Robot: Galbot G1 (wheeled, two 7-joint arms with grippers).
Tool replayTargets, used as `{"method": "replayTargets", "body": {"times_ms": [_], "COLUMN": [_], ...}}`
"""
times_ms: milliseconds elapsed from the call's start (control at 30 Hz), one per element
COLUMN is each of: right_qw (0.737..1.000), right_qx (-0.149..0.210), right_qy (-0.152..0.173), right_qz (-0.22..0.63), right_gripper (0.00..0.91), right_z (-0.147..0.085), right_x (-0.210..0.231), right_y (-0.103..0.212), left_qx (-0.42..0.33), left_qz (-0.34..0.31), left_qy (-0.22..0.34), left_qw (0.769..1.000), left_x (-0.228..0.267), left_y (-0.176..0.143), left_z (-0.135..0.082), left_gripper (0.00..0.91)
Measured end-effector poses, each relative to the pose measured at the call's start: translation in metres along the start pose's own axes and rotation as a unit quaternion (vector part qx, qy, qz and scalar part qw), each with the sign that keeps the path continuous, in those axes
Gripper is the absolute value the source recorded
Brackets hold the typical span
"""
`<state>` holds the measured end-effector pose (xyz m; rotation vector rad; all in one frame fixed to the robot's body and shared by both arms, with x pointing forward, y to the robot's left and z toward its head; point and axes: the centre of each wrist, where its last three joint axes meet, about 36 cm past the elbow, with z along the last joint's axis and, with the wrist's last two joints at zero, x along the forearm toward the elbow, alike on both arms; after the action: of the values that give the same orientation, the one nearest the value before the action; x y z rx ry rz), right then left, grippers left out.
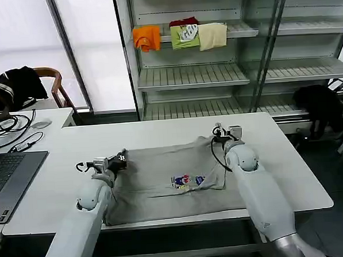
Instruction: Fold and organize the clothes.
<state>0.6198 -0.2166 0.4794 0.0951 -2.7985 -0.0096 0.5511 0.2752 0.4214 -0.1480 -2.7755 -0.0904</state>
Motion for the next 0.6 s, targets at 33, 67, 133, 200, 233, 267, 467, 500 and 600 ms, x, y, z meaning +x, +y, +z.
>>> {"method": "replayTargets", "body": {"times_ms": [33,67,133,200,233,267,467,500,600], "right_qw": [1.000,1.000,1.000,1.000,1.000,1.000,0.999,0.999,0.999], "right_qx": [-0.001,-0.001,-0.002,-0.003,-0.003,-0.003,-0.004,-0.005,-0.005], "right_qy": [-0.004,-0.008,-0.016,-0.023,-0.025,-0.028,-0.043,-0.044,-0.050], "right_qz": [0.000,-0.002,-0.004,-0.005,-0.006,-0.007,-0.010,-0.010,-0.011], "right_gripper": [0.000,0.000,0.000,0.000,0.000,0.000,0.000,0.000,0.000], "right_z": [-0.001,-0.002,-0.002,-0.001,0.000,0.000,0.009,0.010,0.015], "right_x": [0.003,0.007,0.014,0.022,0.026,0.031,0.057,0.062,0.076], "right_y": [0.000,0.001,0.001,0.001,0.002,0.002,0.004,0.004,0.005], "left_qx": [0.000,-0.001,-0.002,-0.004,-0.005,-0.005,-0.012,-0.014,-0.019], "left_qz": [0.000,0.001,0.001,0.002,0.003,0.004,0.008,0.008,0.009], "left_qy": [-0.002,-0.006,-0.013,-0.020,-0.024,-0.026,-0.039,-0.040,-0.042], "left_qw": [1.000,1.000,1.000,1.000,1.000,1.000,0.999,0.999,0.999], "left_x": [0.002,0.005,0.011,0.017,0.021,0.024,0.047,0.052,0.064], "left_y": [0.000,0.001,0.001,0.001,0.002,0.002,0.005,0.006,0.008], "left_z": [-0.001,-0.002,-0.003,-0.005,-0.006,-0.005,-0.002,-0.001,0.003], "left_gripper": [0.010,0.010,0.010,0.010,0.020,0.010,0.010,0.020,0.020]}}
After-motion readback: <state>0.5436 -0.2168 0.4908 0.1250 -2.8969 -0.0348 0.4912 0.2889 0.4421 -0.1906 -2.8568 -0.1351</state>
